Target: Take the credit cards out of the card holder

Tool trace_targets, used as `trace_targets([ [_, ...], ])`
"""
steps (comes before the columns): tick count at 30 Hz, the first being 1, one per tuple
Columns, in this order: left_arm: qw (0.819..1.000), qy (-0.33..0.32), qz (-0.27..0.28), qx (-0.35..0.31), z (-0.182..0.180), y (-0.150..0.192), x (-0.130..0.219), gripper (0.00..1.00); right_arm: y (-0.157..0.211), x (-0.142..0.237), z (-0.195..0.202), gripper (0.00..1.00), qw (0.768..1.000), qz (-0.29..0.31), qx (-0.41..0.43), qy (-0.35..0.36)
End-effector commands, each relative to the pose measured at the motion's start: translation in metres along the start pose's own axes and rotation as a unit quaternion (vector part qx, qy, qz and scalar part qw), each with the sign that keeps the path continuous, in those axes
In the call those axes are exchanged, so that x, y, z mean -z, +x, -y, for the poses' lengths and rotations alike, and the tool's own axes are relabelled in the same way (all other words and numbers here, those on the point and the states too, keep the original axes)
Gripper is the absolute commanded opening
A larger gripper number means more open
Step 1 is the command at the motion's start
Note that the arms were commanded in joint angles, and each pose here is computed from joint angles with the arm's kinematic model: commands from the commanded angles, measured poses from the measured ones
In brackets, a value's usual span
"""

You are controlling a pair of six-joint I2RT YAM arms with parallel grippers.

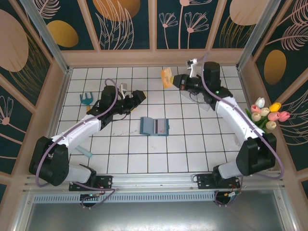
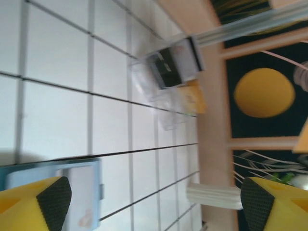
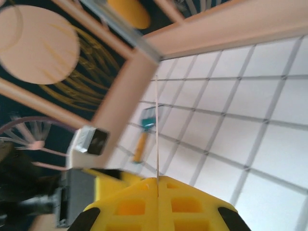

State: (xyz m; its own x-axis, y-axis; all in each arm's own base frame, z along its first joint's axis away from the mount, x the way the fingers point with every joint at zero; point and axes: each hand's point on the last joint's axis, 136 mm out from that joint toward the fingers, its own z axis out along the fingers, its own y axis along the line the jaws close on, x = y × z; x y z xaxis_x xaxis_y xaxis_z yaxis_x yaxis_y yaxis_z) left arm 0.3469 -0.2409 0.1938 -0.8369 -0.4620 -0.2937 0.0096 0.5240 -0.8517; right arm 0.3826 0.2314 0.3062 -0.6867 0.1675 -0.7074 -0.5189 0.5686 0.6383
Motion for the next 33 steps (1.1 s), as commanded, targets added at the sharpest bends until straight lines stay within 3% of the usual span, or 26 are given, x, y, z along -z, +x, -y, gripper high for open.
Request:
trace_targets([
  [1, 0.998, -0.066, 0.002, -0.018, -0.035, 0.002, 0.007, 0.98, 0.026, 0.010, 0.065, 0.00, 0.984, -0.100, 0.085, 0.124],
  [7, 0.996, -0.082, 0.005, -0.015, -0.060, -0.003, 0.017, 0.98, -0.007, 0.044, 0.111, 0.00, 0.933, -0.117, 0.246, 0.234],
  [12, 0.996, -0.085, 0.003, -0.012, -0.071, -0.004, 0.019, 0.99, 0.003, 0.066, 0.154, 0.00, 0.889, -0.197, 0.297, 0.286],
  [15, 0.997, -0.083, -0.001, -0.007, -0.075, -0.004, 0.018, 0.99, 0.025, 0.069, 0.169, 0.00, 0.881, -0.237, 0.317, 0.259],
  [20, 0.997, -0.083, -0.003, -0.003, -0.077, -0.005, 0.017, 0.99, 0.019, 0.083, 0.201, 0.00, 0.875, -0.236, 0.309, 0.289],
  [27, 0.997, -0.082, -0.005, 0.000, -0.077, -0.005, 0.015, 0.99, 0.034, 0.084, 0.238, 0.00, 0.848, -0.282, 0.315, 0.318],
  [33, 0.997, -0.082, -0.009, 0.002, -0.079, -0.004, 0.014, 0.99, 0.039, 0.082, 0.254, 0.00, 0.833, -0.300, 0.327, 0.329],
])
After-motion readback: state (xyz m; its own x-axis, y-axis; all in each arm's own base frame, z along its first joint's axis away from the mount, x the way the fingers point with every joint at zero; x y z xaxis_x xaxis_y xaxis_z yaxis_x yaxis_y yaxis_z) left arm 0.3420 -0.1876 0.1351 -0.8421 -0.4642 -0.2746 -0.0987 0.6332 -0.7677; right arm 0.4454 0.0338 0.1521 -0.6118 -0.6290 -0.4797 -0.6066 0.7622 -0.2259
